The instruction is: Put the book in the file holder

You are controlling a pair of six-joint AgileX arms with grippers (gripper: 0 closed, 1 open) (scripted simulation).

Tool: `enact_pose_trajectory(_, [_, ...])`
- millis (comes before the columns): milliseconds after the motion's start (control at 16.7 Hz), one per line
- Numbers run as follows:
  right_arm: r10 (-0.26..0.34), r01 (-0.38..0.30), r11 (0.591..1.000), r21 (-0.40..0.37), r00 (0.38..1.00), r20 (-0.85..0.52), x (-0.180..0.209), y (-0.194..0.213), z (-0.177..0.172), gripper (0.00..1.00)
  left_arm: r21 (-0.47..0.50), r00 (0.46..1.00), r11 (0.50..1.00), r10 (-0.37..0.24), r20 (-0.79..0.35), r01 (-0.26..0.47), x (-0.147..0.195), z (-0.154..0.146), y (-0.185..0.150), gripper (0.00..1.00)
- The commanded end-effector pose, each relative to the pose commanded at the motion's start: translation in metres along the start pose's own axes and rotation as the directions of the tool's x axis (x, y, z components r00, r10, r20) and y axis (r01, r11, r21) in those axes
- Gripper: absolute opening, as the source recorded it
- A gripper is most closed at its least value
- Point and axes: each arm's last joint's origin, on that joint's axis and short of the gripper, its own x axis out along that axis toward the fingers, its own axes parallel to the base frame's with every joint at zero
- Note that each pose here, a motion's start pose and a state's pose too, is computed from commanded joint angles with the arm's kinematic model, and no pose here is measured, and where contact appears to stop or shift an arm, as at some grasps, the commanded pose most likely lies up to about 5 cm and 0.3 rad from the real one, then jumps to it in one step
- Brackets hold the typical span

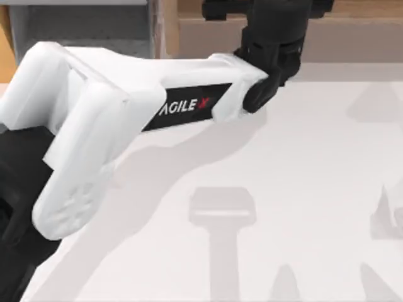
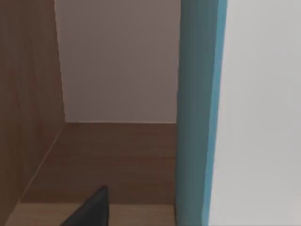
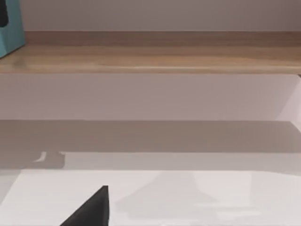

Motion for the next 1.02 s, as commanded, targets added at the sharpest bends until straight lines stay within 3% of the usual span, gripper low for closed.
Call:
enact_pose_trajectory(960, [0.000,0.000,1.000,0.000,1.000,0.000,0.000,0.000,0.000,1.00,0.000,1.000,1.000,0.000,0.000,0.000,0.020,0.000,0.000,1.00])
enact_pose_trajectory(1020, [0.000,0.000,1.000,0.000,1.000,0.000,0.000,0.000,0.000,1.00,0.000,1.000,1.000,0.000,0.000,0.000,0.020,0.000,0.000,0.92])
